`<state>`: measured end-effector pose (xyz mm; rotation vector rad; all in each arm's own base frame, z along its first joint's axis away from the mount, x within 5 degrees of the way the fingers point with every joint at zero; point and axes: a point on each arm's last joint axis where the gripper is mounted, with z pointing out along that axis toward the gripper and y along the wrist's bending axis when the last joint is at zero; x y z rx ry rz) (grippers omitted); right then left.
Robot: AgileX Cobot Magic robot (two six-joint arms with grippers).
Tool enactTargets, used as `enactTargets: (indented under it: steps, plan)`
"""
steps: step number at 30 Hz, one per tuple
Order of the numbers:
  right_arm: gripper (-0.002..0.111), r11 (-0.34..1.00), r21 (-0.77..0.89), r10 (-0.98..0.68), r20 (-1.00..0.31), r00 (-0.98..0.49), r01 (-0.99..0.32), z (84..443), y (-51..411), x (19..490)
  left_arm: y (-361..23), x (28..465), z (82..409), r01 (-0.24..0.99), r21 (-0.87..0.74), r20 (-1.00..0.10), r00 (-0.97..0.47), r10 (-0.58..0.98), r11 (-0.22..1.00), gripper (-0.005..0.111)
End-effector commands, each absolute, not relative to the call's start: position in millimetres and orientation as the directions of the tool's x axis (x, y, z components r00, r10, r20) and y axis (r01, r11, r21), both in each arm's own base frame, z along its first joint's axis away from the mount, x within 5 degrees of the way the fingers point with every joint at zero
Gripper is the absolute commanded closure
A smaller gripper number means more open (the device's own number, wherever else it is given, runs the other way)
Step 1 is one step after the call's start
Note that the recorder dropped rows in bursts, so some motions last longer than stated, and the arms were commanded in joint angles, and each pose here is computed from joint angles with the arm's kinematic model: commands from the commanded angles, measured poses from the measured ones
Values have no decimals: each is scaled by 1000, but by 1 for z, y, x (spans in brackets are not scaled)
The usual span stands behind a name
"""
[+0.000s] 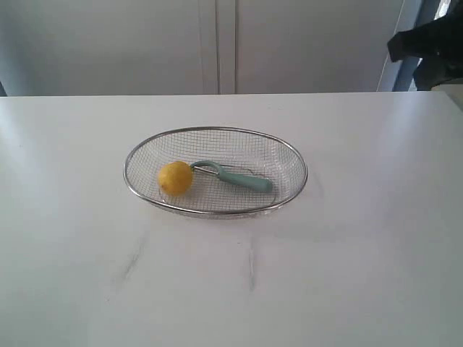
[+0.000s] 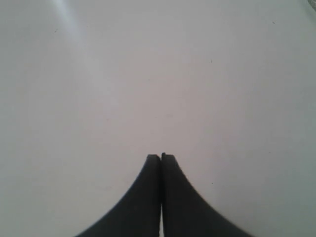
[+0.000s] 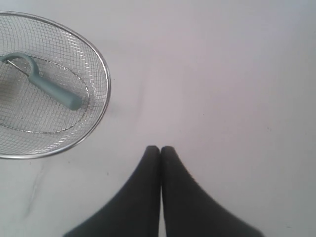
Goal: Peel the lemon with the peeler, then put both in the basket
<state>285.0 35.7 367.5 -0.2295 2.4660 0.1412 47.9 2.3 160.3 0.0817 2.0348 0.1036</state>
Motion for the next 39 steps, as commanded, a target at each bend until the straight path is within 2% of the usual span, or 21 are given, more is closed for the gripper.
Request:
enactTargets:
  steps: [1,11,22,30,39]
  plan:
    - [108,981,4,-143,-656,-741,-194,376,29,254,2,47,156,9,104,-878,-469,96,995,107]
    - [108,982,-25,-147,-732,-665,-189,382,21,185,2,47,156,9,104,-879,-467,96,995,107]
    - [108,985,-49,-116,-896,-428,-164,377,15,120,2,47,156,9,104,-879,-467,96,995,107]
    - [108,988,-46,-98,-930,-355,-151,341,11,81,2,47,156,9,104,-879,-467,96,995,107]
    - [108,997,-47,-63,-935,-349,-55,294,4,56,2,47,156,9,104,-879,-467,96,995,107]
